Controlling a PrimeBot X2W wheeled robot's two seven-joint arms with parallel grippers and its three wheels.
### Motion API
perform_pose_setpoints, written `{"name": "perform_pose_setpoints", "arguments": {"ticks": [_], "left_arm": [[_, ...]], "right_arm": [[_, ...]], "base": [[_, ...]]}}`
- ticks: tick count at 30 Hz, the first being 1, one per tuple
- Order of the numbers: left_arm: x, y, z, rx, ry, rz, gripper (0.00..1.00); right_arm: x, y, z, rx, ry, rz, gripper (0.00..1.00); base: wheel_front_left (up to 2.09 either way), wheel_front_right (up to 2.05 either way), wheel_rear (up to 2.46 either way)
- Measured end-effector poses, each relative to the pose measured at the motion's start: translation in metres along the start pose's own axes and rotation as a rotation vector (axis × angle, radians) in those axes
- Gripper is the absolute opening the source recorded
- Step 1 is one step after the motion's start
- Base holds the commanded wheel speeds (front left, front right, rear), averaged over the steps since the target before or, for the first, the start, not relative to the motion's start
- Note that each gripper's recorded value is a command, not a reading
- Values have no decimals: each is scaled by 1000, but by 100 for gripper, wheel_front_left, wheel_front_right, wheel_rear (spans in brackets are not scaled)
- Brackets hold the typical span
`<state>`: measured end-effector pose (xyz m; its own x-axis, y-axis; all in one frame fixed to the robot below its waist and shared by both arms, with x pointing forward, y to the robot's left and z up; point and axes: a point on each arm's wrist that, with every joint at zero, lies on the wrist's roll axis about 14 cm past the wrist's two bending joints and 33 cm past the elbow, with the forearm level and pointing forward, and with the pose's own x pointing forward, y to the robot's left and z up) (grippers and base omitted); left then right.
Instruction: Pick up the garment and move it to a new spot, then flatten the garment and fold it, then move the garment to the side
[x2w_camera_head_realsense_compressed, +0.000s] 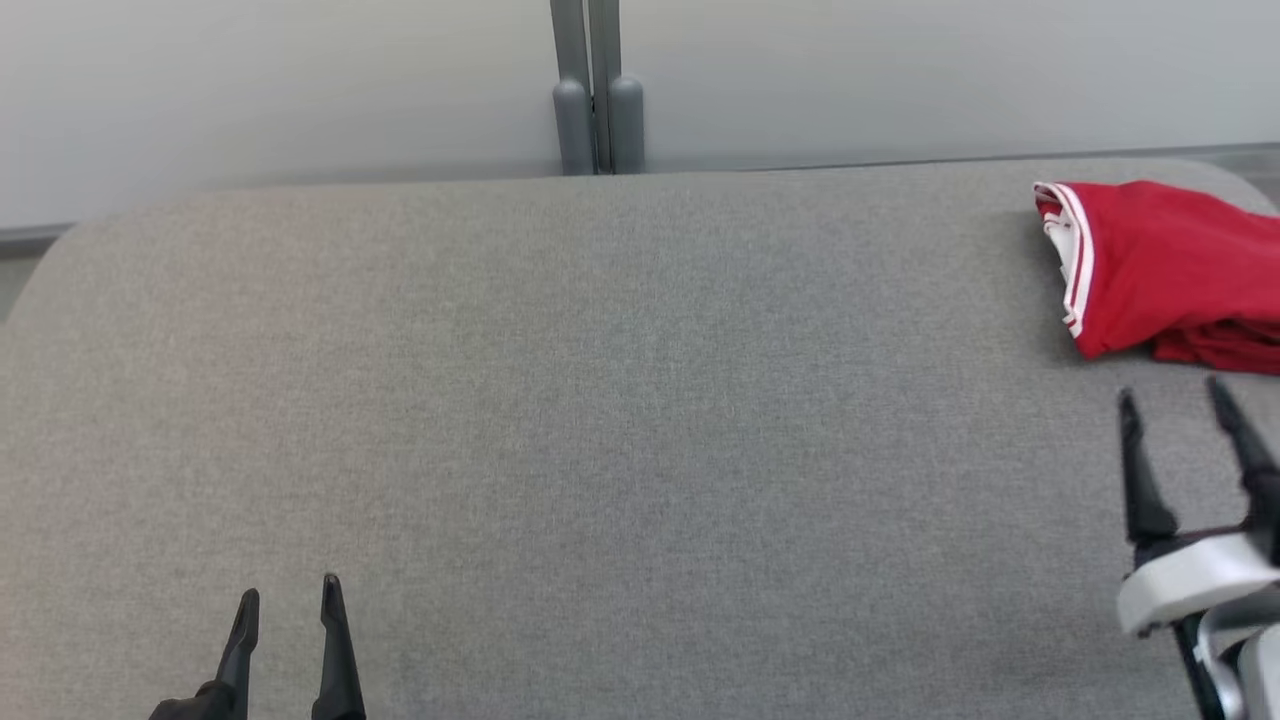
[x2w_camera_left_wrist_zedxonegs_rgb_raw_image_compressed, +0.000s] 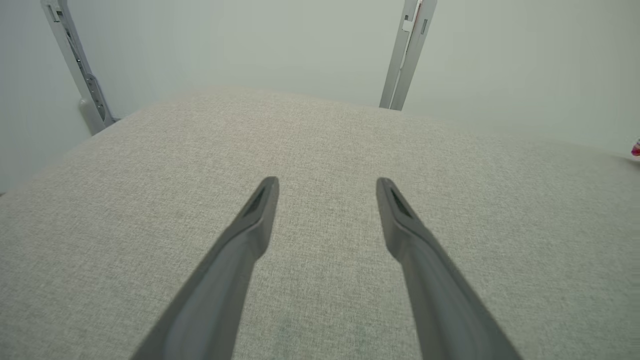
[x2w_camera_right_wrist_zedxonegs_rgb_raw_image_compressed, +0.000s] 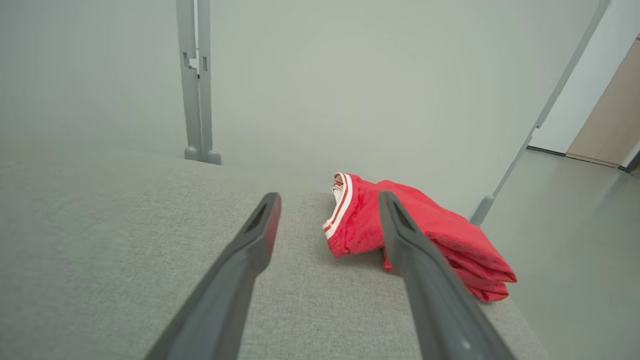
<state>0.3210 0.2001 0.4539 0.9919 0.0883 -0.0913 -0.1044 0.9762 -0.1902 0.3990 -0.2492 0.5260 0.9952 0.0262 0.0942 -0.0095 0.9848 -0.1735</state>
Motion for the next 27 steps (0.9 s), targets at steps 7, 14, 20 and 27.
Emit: {"name": "perform_pose_setpoints", "arguments": {"ticks": [7, 14, 20, 27], "left_arm": [[-7, -3, 13, -1, -50, -21, 100], [-8, -6, 10, 7, -43, -54, 100], [-3, -16, 7, 23, -33, -102, 100], [-4, -21, -3, 21, 3, -121, 0]], "right_arm": [[-42, 27, 15, 11, -48, 5, 100], [-59, 38, 1, 22, 1, 5, 100], [-62, 46, -12, 40, 41, 12, 100], [-67, 51, -26, 57, 89, 14, 0]], "base": [[0, 0, 0], [0, 0, 0], [0, 0, 0], [0, 0, 0]]}}
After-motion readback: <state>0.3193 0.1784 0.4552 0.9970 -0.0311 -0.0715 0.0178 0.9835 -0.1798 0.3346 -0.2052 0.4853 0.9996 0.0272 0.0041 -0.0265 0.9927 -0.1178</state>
